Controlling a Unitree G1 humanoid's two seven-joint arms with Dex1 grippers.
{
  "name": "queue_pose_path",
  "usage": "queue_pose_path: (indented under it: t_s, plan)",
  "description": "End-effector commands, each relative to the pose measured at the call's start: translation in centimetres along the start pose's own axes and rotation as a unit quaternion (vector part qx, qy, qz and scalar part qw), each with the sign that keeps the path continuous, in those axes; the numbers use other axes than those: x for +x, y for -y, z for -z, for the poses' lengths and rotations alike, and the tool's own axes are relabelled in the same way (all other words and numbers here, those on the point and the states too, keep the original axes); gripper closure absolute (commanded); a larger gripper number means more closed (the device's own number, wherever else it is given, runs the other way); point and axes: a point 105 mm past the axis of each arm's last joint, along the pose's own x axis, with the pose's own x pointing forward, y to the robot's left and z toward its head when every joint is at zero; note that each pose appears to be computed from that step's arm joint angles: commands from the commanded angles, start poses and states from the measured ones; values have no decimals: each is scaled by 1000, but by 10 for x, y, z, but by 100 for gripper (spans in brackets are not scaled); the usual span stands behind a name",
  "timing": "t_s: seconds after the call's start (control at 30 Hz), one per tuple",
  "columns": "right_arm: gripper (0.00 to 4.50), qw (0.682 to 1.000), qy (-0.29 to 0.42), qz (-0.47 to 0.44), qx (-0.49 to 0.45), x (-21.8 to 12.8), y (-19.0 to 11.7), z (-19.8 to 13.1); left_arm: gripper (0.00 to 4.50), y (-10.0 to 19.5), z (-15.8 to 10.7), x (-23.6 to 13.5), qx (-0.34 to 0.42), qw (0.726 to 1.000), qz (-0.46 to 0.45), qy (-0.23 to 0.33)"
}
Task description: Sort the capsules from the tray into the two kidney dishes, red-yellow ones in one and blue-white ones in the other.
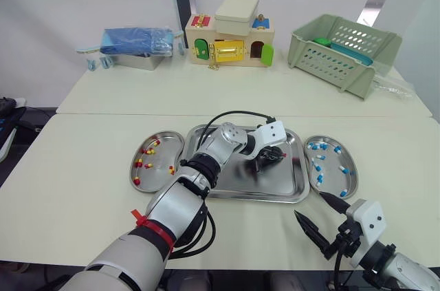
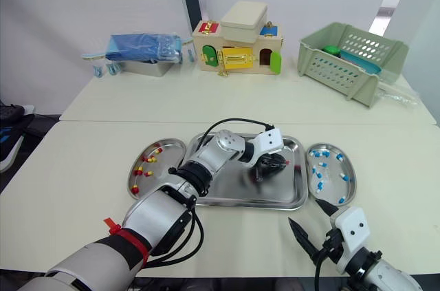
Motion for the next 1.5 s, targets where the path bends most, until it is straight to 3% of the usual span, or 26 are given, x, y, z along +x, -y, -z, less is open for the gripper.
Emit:
queue_pose_path:
  t_s: [0.03, 0.17, 0.37, 0.6, 0.83, 1.03, 1.27, 1.37, 1.5]
  plan:
    - [0, 1000, 18, -21, -13, -1, -7, -11, 447, -2, -8, -6, 4, 1000, 1, 18]
    - [0, 998, 15, -64, -18, -7, -15, -18, 447, -15, -18, -24, 1, 999, -19, 37]
    - [0, 986, -6, -159, -46, -10, -25, -22, 447, -22, -20, -88, -44, 993, -83, 67]
    - [0, 973, -9, -221, -66, -3, -21, -25, 447, -9, 14, -170, -106, 976, -189, 19]
    - [0, 963, -7, -260, -74, 8, -17, -24, 447, 11, 64, -257, -175, 933, -308, -59]
    - [0, 960, -5, -271, -76, 12, -14, -24, 447, 25, 94, -281, -215, 908, -346, -92]
    - [0, 958, -7, -275, -76, 15, -12, -23, 447, 22, 99, -274, -228, 904, -353, -85]
    - [0, 959, -6, -273, -76, 16, -13, -24, 373, 20, 99, -272, -233, 903, -353, -79]
    - [0, 960, -7, -271, -75, 15, -13, -24, 241, 20, 99, -271, -236, 903, -350, -79]
